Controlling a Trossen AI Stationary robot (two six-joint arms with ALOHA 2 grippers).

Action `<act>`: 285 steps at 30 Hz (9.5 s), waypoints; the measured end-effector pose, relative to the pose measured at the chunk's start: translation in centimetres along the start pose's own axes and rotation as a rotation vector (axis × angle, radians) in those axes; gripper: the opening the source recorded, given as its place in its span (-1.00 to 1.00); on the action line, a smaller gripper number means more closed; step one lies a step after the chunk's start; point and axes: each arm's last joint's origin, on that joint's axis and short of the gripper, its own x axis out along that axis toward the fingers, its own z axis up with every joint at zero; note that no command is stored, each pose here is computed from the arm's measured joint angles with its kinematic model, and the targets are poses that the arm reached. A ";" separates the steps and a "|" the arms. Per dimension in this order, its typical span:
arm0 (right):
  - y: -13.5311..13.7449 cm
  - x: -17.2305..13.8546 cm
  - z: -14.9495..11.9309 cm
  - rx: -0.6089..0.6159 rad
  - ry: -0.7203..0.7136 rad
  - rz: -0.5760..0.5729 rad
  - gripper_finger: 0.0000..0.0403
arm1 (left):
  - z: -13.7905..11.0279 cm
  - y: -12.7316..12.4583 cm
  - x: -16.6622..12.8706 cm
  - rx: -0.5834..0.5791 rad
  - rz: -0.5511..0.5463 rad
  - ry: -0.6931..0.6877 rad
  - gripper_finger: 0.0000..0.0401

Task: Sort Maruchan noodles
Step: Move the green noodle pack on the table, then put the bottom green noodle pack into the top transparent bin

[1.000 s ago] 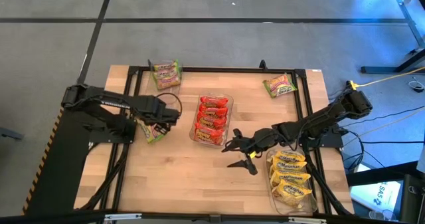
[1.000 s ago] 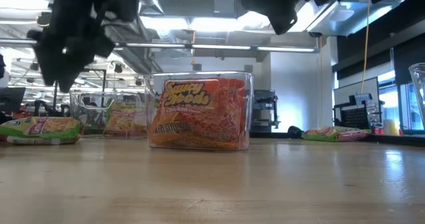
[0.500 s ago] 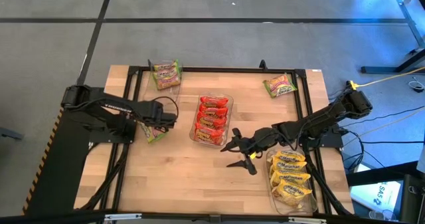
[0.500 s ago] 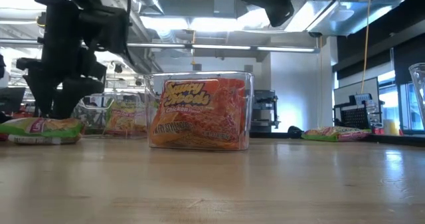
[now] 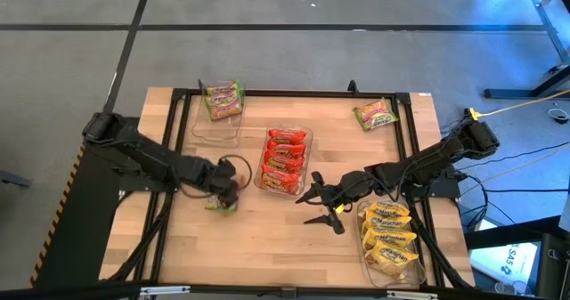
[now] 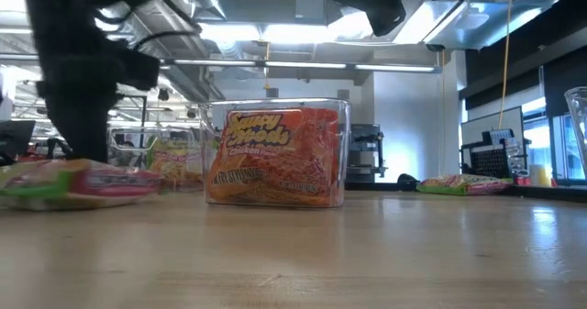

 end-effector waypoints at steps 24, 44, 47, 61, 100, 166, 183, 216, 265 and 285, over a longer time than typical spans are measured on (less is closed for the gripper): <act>2.4 0.1 0.4 0.439 -0.023 0.128 0.36 | -6.6 -7.8 -0.6 0.343 -0.505 -0.263 0.31; 11.1 1.3 -3.1 0.339 -0.075 -0.042 0.36 | -5.7 -13.6 -1.9 0.372 -0.815 -0.376 0.30; 10.4 2.0 -3.7 0.338 -0.055 -0.065 0.36 | -6.0 -13.1 -3.7 0.362 -0.782 -0.253 0.29; 8.7 3.8 -5.3 0.346 -0.029 -0.129 0.36 | -9.3 -5.4 -3.9 0.086 -0.158 -0.047 0.28; 9.4 7.3 -7.5 0.251 0.014 -0.081 0.36 | -9.4 -11.8 1.7 0.210 -0.587 -0.194 0.28; 2.0 16.8 -10.5 -0.142 0.242 -0.214 0.36 | -10.8 -10.3 3.0 -0.772 -0.505 -0.280 0.28; 2.0 17.2 -10.7 -0.144 0.244 -0.199 0.36 | -8.9 -11.2 2.8 -0.722 -0.588 -0.412 0.16; 9.5 12.4 -7.7 -0.073 0.437 -0.178 0.36 | -7.8 -10.4 -3.0 0.086 -0.565 -0.529 -0.47; 3.9 5.3 -6.1 0.248 0.390 -0.209 0.36 | 16.1 18.7 -7.3 0.432 0.151 -0.069 -0.47; 5.0 5.4 -5.9 0.246 0.326 -0.271 0.36 | 18.6 21.7 0.5 0.435 0.037 0.122 -0.36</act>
